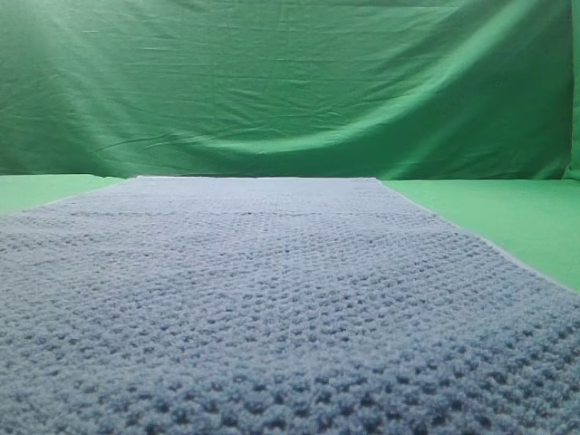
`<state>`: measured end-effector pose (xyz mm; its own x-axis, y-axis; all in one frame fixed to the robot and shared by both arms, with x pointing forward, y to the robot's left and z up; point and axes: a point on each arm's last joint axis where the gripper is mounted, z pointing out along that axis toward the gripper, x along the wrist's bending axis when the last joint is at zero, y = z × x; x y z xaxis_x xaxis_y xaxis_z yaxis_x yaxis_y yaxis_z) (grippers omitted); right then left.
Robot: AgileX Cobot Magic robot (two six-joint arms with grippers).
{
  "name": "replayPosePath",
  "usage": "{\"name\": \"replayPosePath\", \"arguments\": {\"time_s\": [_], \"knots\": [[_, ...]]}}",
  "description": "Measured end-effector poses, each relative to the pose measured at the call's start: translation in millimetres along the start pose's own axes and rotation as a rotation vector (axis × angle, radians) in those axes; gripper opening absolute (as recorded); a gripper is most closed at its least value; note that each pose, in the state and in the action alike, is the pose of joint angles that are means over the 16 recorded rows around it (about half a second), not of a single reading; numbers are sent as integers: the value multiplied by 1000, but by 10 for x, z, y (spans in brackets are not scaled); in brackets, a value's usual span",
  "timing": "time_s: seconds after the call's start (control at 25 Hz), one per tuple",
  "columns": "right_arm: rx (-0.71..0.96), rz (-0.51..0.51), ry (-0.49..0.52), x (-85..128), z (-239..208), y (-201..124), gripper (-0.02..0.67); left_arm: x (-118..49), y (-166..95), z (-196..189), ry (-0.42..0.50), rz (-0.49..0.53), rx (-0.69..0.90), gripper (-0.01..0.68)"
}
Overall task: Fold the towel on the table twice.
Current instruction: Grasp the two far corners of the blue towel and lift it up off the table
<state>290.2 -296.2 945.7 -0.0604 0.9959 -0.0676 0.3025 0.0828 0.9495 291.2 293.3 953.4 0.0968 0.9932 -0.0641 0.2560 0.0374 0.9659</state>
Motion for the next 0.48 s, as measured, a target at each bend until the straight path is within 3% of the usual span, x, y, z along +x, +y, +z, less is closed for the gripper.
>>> {"name": "replayPosePath", "arguments": {"time_s": [0.48], "knots": [[0,0,0,0,0,0,0,0,0,0,0,0,0,0]]}}
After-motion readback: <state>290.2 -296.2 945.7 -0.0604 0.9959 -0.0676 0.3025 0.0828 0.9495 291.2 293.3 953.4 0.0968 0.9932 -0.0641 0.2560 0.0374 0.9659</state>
